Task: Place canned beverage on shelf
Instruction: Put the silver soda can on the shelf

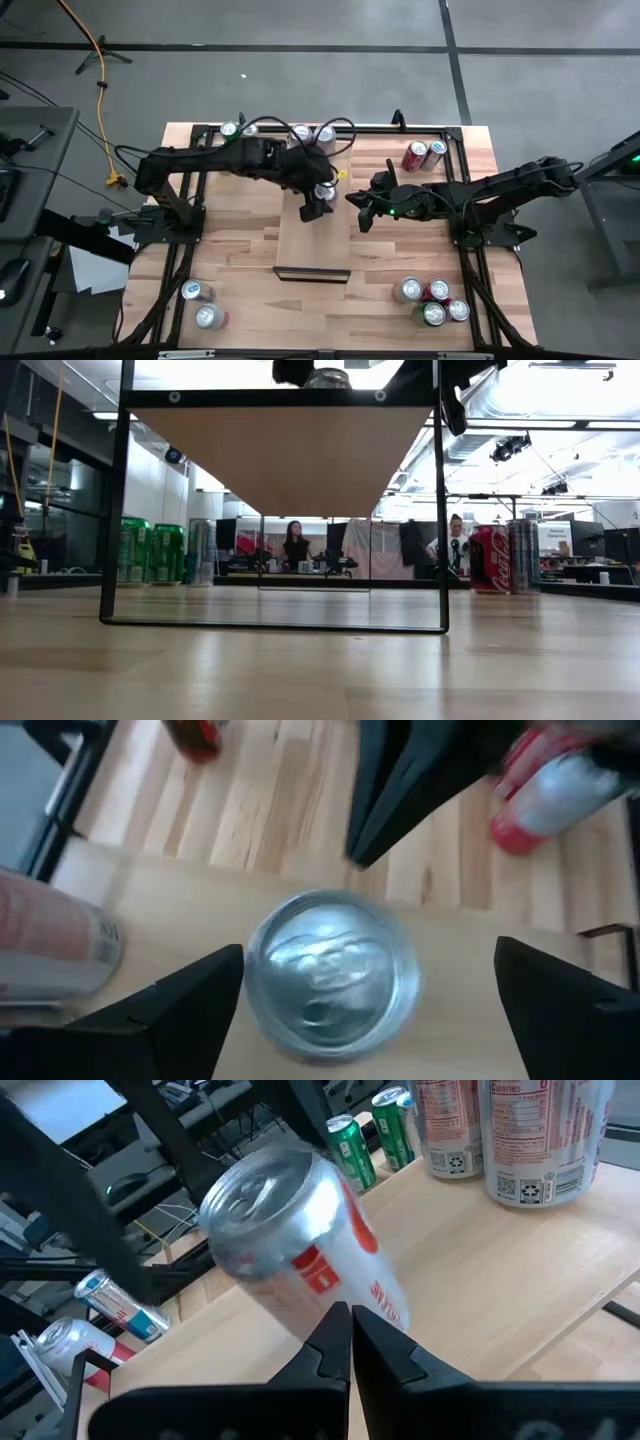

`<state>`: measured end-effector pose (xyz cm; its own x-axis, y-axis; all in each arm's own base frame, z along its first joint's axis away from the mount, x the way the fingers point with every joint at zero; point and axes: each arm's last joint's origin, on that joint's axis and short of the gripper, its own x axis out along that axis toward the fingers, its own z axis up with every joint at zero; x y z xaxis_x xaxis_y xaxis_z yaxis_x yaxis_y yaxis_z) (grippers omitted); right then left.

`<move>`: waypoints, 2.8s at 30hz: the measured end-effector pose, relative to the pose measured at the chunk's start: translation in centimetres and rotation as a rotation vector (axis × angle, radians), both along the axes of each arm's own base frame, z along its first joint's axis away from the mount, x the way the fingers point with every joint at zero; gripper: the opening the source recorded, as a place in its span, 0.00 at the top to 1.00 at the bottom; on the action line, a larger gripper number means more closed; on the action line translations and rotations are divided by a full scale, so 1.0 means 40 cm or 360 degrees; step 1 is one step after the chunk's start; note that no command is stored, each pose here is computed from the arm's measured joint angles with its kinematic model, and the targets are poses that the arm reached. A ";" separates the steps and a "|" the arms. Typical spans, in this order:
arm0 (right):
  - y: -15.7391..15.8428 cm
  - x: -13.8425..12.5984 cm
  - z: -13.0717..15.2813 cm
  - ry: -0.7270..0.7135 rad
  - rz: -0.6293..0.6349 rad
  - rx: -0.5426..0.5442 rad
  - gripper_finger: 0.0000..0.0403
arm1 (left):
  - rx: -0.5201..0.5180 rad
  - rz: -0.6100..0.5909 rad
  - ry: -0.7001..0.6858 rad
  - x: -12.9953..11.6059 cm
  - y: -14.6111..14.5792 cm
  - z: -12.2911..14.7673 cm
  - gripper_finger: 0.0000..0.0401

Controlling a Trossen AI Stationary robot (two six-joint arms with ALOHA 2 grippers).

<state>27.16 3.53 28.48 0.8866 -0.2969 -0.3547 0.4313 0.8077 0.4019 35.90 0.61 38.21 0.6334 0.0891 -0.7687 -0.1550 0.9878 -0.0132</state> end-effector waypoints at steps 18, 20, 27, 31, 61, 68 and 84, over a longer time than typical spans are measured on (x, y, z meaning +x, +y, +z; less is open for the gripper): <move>-0.005 0.002 0.001 0.0004 0.0053 -0.0022 1.00 | 0.0126 0.0008 -0.0334 -0.210 -0.152 -0.010 0.12; -0.003 0.004 0.003 -0.0012 0.0073 -0.0005 1.00 | 0.0055 0.0143 -0.0471 -0.266 -0.151 -0.030 0.12; 0.007 0.025 0.012 -0.0235 0.0055 0.0332 1.00 | -0.0204 0.0351 -0.0733 -0.412 -0.127 -0.078 0.12; 0.026 0.049 -0.002 -0.0317 0.0034 0.0503 1.00 | -0.0221 0.0349 -0.0777 -0.453 -0.115 -0.081 0.12; 0.009 0.168 -0.053 -0.0329 -0.0532 0.0693 1.00 | -0.0075 0.0451 -0.0807 -0.472 -0.102 -0.075 0.12; -0.059 0.170 -0.053 -0.0373 -0.0719 0.0640 1.00 | -0.0087 0.0459 -0.0810 -0.473 -0.102 -0.075 0.12; -0.125 0.168 -0.050 -0.0459 -0.0926 0.0620 1.00 | -0.0087 0.0459 -0.0809 -0.473 -0.102 -0.075 0.12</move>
